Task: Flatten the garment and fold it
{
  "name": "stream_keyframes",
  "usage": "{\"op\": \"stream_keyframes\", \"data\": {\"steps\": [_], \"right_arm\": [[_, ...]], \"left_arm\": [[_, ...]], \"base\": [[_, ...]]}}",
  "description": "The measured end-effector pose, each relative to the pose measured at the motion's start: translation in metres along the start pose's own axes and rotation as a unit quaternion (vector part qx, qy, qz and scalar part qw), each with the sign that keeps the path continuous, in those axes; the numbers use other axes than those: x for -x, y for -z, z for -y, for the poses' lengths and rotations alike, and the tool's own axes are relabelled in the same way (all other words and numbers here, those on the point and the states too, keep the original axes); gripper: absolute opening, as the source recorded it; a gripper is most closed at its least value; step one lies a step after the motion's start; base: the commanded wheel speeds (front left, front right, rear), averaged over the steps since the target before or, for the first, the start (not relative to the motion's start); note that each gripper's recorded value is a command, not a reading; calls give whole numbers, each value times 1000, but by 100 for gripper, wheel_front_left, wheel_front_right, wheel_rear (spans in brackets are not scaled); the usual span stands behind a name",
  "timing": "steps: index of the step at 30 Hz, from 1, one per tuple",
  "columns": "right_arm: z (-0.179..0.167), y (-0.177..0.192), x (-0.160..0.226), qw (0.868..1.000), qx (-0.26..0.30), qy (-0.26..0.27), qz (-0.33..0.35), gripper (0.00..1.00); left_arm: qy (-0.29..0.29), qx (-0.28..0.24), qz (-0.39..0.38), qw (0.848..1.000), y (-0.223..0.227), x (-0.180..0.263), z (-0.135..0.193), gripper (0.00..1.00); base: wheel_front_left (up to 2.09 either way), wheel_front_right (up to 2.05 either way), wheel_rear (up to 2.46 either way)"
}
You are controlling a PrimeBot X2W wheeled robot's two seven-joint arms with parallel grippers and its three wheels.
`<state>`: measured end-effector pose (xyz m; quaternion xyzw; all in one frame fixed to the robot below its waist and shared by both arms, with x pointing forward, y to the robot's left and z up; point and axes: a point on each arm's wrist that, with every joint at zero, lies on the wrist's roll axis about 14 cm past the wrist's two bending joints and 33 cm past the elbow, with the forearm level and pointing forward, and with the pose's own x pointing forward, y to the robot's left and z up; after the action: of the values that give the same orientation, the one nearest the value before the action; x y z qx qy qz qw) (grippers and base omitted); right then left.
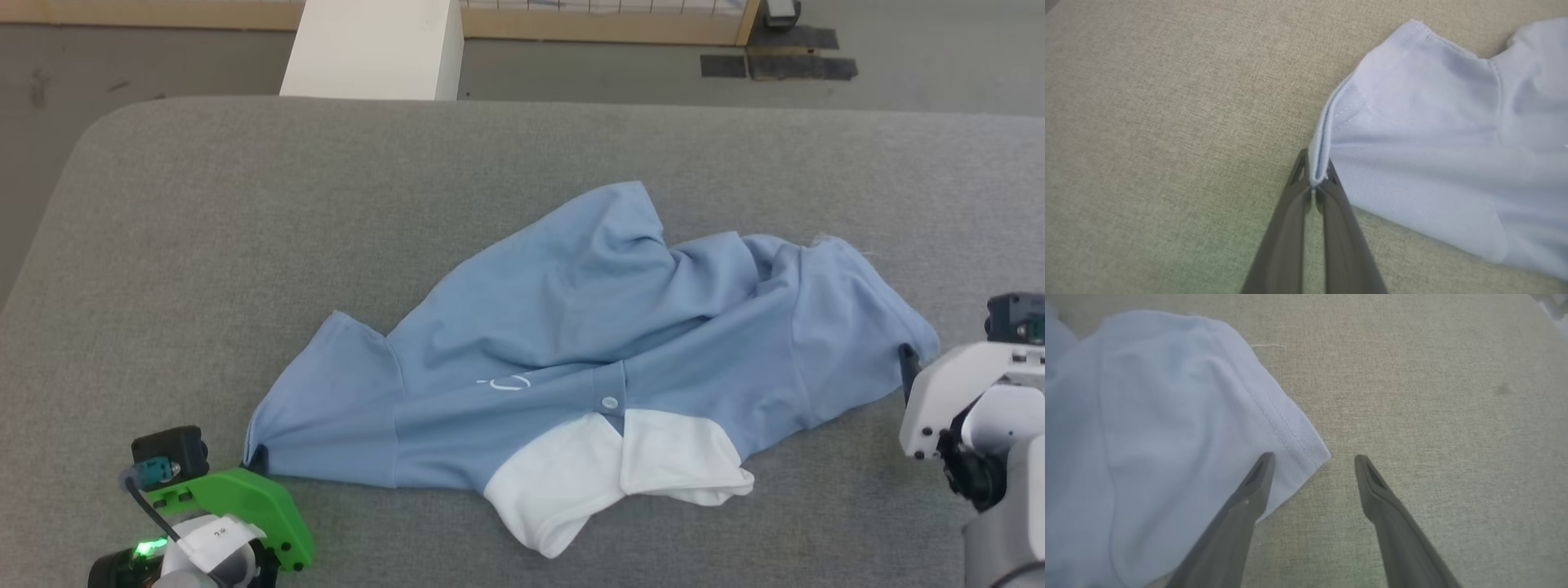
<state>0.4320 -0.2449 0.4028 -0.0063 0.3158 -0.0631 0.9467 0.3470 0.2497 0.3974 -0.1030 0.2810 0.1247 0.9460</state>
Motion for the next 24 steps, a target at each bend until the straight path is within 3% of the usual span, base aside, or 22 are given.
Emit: {"op": "stream_keyframes", "data": {"steps": [9, 10, 11, 12, 13, 19, 24], "right_arm": [[-12, 22, -24, 992, 20, -16, -123, 100], [-12, 23, -24, 991, 20, -18, -135, 89], [-12, 23, -24, 989, 20, -19, -144, 64], [-14, 25, -22, 986, 19, -25, -163, 8], [-14, 24, -21, 986, 20, -26, -162, 0], [-4, 4, -6, 998, -2, -26, -56, 0], [-2, -11, 17, 999, -24, -28, 17, 0]], "left_arm": [[-1, -4, -11, 1000, 4, -9, 2, 0], [-1, -5, -11, 1000, 4, -9, 3, 0], [0, -5, -12, 1000, 4, -10, 3, 0], [3, -6, -11, 1000, 4, -10, 5, 0], [3, -6, -10, 1000, 4, -10, 5, 0], [14, -12, 19, 1000, -10, -6, 11, 0], [45, -12, 85, 995, -44, 5, 25, 0]], "base": [[0, 0, 0], [0, 0, 0], [0, 0, 0], [0, 0, 0], [0, 0, 0], [0, 0, 0], [0, 0, 0]]}}
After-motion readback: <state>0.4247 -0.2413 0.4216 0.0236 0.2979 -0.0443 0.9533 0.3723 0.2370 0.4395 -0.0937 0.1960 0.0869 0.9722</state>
